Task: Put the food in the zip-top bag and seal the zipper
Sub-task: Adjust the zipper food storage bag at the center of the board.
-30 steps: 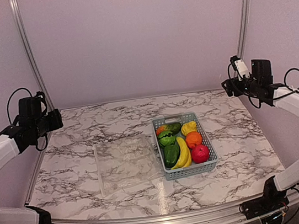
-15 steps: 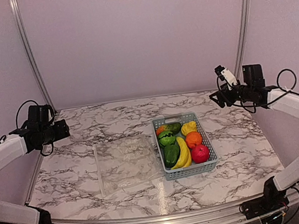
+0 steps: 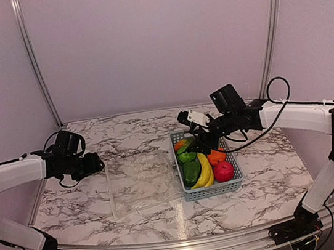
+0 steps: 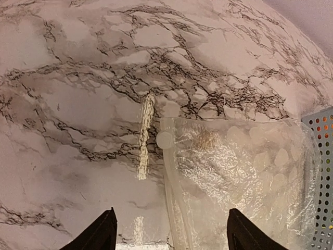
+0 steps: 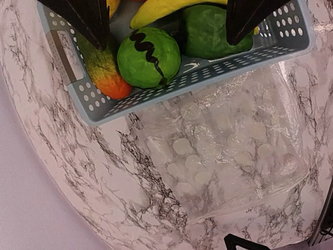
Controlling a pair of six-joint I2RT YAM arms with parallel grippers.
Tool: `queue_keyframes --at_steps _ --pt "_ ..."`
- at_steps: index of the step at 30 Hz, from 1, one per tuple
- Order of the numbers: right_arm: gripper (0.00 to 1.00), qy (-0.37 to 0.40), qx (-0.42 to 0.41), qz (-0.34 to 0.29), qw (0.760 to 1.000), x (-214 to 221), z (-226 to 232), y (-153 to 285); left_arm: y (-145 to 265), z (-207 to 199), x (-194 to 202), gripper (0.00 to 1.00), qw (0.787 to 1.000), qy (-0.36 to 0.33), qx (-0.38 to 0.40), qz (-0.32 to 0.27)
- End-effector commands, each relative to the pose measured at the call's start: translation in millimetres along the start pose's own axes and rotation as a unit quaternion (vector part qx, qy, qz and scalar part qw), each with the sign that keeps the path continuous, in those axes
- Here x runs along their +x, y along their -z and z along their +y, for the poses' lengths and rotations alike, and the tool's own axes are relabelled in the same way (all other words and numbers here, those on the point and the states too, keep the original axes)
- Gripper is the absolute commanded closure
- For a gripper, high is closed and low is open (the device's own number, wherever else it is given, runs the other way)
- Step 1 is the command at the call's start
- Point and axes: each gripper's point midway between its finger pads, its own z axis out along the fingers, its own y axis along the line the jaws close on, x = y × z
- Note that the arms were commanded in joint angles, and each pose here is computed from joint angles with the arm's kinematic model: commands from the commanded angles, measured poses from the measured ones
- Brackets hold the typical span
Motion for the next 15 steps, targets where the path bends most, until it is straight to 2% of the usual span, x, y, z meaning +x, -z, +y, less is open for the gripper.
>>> queue_keyframes --at_steps 1,6,10,15 --pt "0.27 0.047 -0.03 0.002 0.998 -25.5 29.5 -7.7 -3.7 -4.0 45.7 0.33 0.996 0.049 0.026 0.063" --pt "0.29 0.049 -0.058 -0.009 0.997 -42.9 47.3 -11.7 -1.6 0.3 76.7 0.39 0.995 0.054 0.024 0.085" --pt "0.31 0.046 -0.066 -0.006 0.997 -44.7 49.9 -18.3 -3.5 -4.3 91.6 0.48 0.991 0.068 0.058 0.095" --pt "0.33 0.036 -0.071 -0.002 0.997 -45.4 49.7 -22.1 -10.1 -19.3 101.3 0.55 0.986 0.072 0.101 0.115"
